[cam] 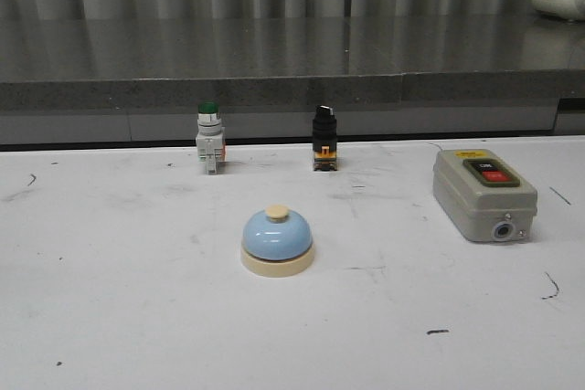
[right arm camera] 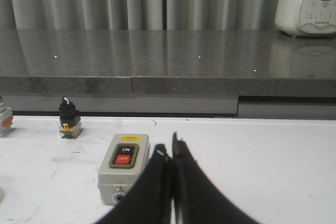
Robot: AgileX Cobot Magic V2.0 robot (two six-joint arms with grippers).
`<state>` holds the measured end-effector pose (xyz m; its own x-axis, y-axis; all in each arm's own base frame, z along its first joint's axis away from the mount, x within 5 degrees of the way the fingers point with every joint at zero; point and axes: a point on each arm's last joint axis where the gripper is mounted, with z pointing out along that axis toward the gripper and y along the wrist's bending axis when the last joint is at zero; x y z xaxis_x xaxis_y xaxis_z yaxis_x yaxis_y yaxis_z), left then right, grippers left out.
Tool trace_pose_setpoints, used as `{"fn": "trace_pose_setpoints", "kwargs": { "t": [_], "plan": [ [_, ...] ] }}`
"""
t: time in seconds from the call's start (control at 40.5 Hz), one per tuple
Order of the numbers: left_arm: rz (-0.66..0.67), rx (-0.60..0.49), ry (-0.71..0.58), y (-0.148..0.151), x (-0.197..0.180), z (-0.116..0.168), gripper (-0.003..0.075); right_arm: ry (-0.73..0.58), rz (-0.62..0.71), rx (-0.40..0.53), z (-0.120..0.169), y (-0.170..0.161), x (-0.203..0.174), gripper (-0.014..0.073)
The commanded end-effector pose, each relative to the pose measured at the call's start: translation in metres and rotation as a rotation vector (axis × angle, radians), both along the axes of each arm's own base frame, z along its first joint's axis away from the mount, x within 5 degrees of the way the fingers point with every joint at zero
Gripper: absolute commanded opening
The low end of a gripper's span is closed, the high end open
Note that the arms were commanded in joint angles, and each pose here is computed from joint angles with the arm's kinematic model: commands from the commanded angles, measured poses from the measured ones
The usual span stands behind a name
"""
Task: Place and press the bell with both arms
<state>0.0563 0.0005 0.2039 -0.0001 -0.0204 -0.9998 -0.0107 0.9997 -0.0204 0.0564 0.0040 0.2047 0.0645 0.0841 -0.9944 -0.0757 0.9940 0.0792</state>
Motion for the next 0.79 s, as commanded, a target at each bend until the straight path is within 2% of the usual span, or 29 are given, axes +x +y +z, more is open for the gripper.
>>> {"fn": "trace_pose_setpoints", "kwargs": {
  "t": [0.0,0.247,0.765],
  "plan": [
    [0.003,-0.012,-0.080,0.0003,-0.0005,0.0009,-0.0020,-0.108,-0.011,0.003,0.0105,-0.0009,-0.0026,-0.0069],
    [0.003,-0.012,-0.080,0.0003,-0.0005,0.0009,-0.0020,-0.109,-0.059,0.000,0.0105,-0.0035,-0.0026,-0.0069],
    [0.003,-0.012,-0.080,0.0003,-0.0005,0.0009,-0.0020,-0.107,-0.057,-0.001,0.0104,-0.0034,-0.0025,-0.0069]
  ]
}}
